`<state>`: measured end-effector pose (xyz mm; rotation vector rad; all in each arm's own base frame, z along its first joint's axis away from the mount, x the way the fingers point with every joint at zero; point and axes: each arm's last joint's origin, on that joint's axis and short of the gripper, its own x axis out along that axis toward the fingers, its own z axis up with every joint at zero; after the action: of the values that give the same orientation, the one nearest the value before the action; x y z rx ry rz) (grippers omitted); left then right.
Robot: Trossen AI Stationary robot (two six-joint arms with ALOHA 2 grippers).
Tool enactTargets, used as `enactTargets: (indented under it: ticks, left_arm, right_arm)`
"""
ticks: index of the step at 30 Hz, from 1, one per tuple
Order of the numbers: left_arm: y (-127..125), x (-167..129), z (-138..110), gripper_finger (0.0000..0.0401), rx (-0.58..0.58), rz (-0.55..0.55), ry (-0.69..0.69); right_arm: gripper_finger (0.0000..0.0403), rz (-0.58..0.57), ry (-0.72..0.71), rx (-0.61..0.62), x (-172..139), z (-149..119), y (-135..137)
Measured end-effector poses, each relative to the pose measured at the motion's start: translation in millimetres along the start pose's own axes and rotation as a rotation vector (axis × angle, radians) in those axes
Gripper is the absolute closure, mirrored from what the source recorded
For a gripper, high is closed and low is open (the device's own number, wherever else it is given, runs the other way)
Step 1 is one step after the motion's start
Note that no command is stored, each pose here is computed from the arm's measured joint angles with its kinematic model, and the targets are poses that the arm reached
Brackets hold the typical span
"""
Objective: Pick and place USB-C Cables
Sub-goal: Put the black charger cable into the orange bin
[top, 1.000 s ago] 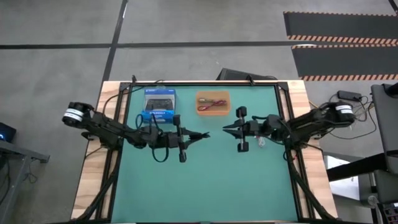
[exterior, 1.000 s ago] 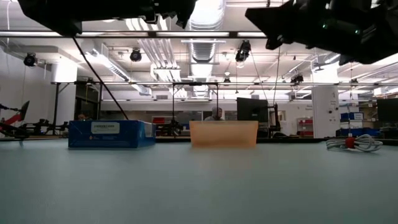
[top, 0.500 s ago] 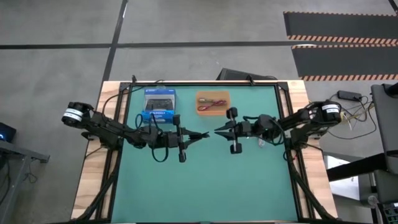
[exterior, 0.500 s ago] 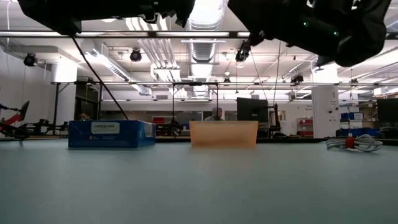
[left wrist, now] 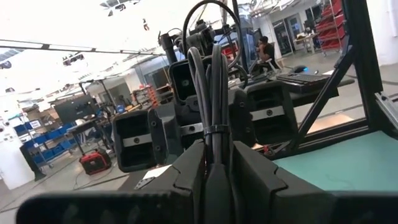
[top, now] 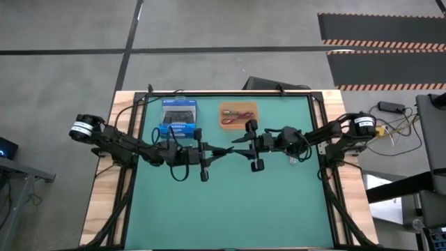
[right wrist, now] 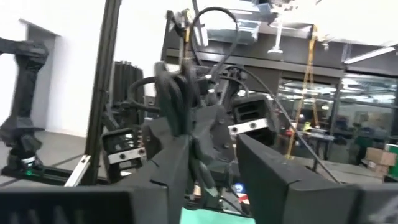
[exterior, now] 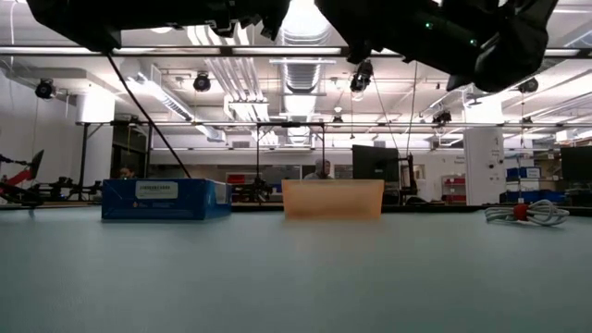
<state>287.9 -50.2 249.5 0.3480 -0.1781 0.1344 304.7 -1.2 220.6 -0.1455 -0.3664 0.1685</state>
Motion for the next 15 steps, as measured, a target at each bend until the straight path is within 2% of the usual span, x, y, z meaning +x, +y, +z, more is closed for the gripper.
enactTargets:
  ticks: [6, 9, 15]
  left_arm:
    - [2, 0, 0, 0.0343, -0.027, 0.041, 0.013]
    - [4, 0, -1, 0.0343, -0.031, 0.104, 0.038]
    - [5, 1, -1, 0.0343, -0.037, 0.112, 0.041]
  right_arm:
    - [0.0227, 0.004, -0.009, -0.002, 10, -2, -2]
    - [0.0223, 0.032, -0.03, -0.006, 16, 0, -3]
    - [0.0223, 0.035, -0.058, 0.016, 30, 4, -6]
